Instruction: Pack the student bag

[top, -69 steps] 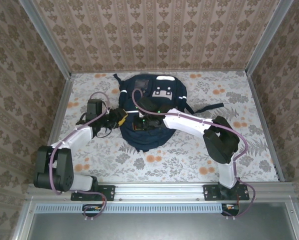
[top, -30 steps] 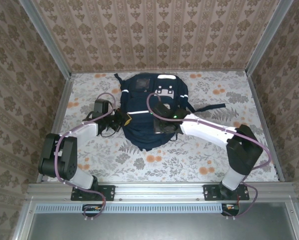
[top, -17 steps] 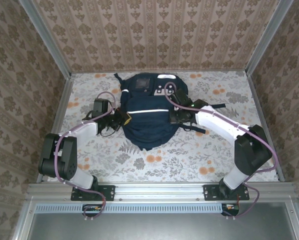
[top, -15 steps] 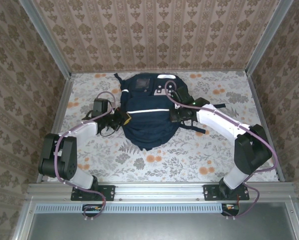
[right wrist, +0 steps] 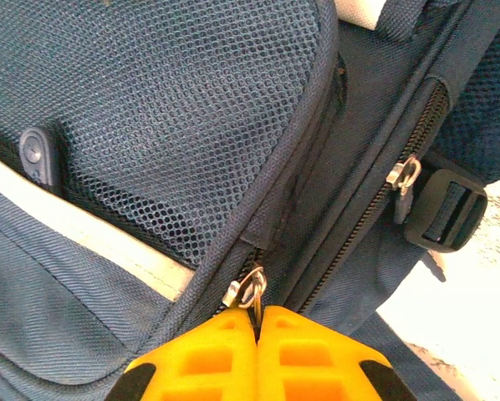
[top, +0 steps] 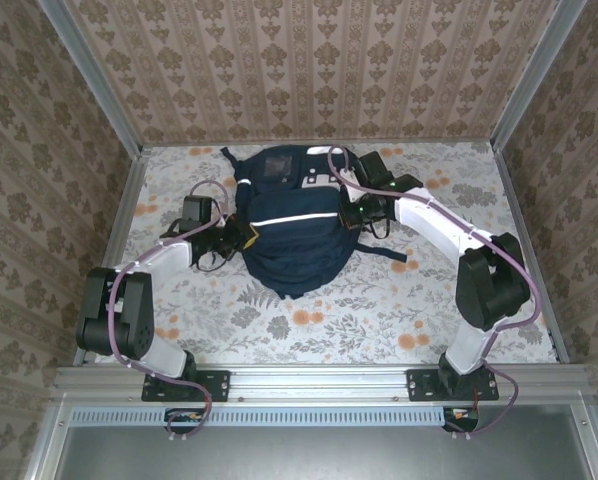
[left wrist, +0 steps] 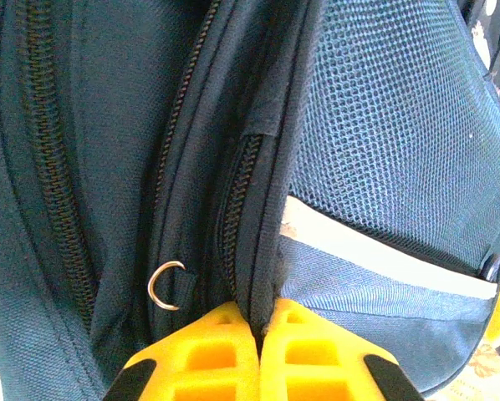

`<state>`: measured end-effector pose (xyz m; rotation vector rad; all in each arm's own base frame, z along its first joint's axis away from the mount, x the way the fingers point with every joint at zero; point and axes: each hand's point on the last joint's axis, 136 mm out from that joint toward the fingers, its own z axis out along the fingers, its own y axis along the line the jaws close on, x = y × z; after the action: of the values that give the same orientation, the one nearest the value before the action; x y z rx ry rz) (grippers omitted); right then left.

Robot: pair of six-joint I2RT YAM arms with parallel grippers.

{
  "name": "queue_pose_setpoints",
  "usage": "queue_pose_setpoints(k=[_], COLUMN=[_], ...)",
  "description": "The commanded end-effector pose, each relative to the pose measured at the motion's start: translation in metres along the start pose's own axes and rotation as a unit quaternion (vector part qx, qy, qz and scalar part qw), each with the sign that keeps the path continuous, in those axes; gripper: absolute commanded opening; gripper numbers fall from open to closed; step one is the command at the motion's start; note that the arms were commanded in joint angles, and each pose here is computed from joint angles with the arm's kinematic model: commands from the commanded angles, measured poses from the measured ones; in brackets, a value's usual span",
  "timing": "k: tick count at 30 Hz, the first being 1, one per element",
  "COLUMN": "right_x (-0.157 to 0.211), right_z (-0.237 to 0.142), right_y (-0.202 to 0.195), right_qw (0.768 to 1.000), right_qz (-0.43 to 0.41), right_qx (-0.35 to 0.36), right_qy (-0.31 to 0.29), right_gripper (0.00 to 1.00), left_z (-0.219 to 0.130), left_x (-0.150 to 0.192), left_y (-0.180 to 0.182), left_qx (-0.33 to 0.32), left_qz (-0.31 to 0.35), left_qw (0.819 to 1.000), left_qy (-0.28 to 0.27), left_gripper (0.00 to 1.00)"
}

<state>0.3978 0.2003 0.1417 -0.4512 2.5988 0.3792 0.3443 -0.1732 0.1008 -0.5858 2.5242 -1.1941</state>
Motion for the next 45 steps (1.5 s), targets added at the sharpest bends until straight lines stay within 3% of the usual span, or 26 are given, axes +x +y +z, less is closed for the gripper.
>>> queue_pose_setpoints(k=[1, 4, 5, 7, 10, 15, 18, 23, 29, 37, 41, 45], right_x=[-0.024, -0.026, -0.026, -0.028, -0.032, -0.039, -0.036, -0.015, 0.022, 0.077, 0.088, 0.088], right_z=[-0.009, -0.015, -0.019, -0.029, -0.053, -0.099, -0.134, -0.168, -0.174, -0.144, -0.12, -0.1], right_y=[0.001, 0.005, 0.005, 0.009, 0.008, -0.016, -0.043, -0.093, -0.155, -0.212, -0.216, -0.216], right_qw=[0.999, 0.998, 0.998, 0.995, 0.993, 0.982, 0.961, 0.919, 0.866, 0.829, 0.84, 0.853], right_qz=[-0.003, 0.01, 0.022, 0.045, 0.061, 0.09, 0.106, 0.139, 0.195, 0.236, 0.204, 0.175], right_qx=[-0.031, -0.044, -0.048, -0.068, -0.066, 0.004, 0.084, 0.203, 0.326, 0.387, 0.39, 0.381], right_qy=[-0.036, -0.045, -0.045, -0.051, -0.082, -0.169, -0.241, -0.309, -0.326, -0.327, -0.317, -0.311], right_gripper=[0.06, 0.11, 0.2, 0.36, 0.52, 0.77, 0.99, 1.0, 1.0, 1.0, 0.99, 1.0], left_z=[-0.004, -0.006, -0.007, -0.012, -0.026, -0.062, -0.089, -0.139, -0.191, -0.184, -0.176, -0.162], left_x=[-0.001, -0.001, -0.002, -0.003, -0.009, -0.026, -0.043, -0.072, -0.098, -0.115, -0.119, -0.122], left_y=[0.019, 0.012, 0.007, -0.005, -0.028, -0.043, -0.035, -0.009, 0.034, 0.07, 0.083, 0.094], left_qx=[-0.034, -0.022, -0.015, 0.002, 0.02, -0.015, -0.061, -0.151, -0.274, -0.346, -0.362, -0.368], left_qz=[0.0, 0.007, 0.011, 0.024, 0.05, 0.09, 0.106, 0.135, 0.142, 0.22, 0.261, 0.3], left_qw=[0.999, 1.0, 1.0, 1.0, 0.999, 0.994, 0.986, 0.951, 0.874, 0.819, 0.796, 0.784], left_qy=[0.006, 0.009, 0.01, 0.008, -0.006, -0.062, -0.116, -0.234, -0.375, -0.402, -0.409, -0.4], left_gripper=[0.0, 0.0, 0.04, 0.22, 0.47, 0.65, 0.78, 0.98, 1.0, 1.0, 1.0, 1.0])
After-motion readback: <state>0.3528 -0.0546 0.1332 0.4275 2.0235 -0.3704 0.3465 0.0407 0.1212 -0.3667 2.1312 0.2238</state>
